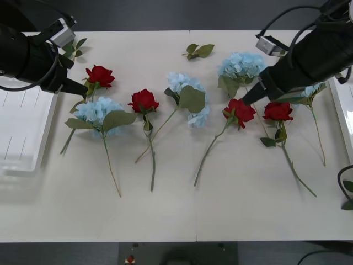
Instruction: Put the red flowers into the right box and the blue flowers into the left box
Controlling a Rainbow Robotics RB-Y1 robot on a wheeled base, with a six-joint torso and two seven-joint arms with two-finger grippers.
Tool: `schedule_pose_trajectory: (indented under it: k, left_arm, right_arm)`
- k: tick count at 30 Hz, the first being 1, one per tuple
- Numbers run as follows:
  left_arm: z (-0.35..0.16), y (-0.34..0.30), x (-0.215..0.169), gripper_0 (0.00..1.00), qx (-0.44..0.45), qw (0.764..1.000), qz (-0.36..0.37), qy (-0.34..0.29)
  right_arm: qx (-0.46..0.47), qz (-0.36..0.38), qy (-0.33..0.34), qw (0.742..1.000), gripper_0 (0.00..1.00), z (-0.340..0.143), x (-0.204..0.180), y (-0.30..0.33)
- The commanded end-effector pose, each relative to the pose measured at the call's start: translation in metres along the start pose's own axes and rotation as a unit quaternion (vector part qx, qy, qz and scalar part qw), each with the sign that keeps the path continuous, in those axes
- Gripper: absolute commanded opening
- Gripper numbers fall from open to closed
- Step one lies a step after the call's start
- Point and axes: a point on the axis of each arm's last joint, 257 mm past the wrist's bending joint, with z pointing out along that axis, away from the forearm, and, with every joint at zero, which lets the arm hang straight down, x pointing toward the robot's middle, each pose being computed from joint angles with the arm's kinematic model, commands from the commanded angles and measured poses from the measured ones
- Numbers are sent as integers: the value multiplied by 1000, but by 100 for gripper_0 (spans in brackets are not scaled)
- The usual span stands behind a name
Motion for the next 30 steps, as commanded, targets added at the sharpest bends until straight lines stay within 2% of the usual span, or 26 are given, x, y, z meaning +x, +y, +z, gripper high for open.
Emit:
schedule_pose_trajectory:
  k: [1, 8, 11, 14, 26, 30]
  left_arm:
    - [-26, 39, -13, 100, -74, 996, -58, 3]
    - [-33, 67, -2, 100, -135, 982, -127, 29]
    - [-29, 74, 2, 100, -157, 976, -143, 48]
    - [-20, 78, 5, 100, -179, 969, -157, 66]
    - [29, 97, 22, 100, -192, 956, -201, 97]
    - [41, 97, 29, 100, -183, 951, -225, 106]
  right_arm:
    - [88, 40, -12, 995, 100, -42, 2, -52]
    - [179, 52, -16, 982, 100, -80, 16, -112]
    - [219, 16, -6, 976, 100, -84, 25, -138]
    - [243, -20, -3, 970, 100, -74, 30, -157]
    - [282, -54, -43, 957, 100, -30, 29, -190]
    - [292, -41, -51, 954, 100, -20, 29, -208]
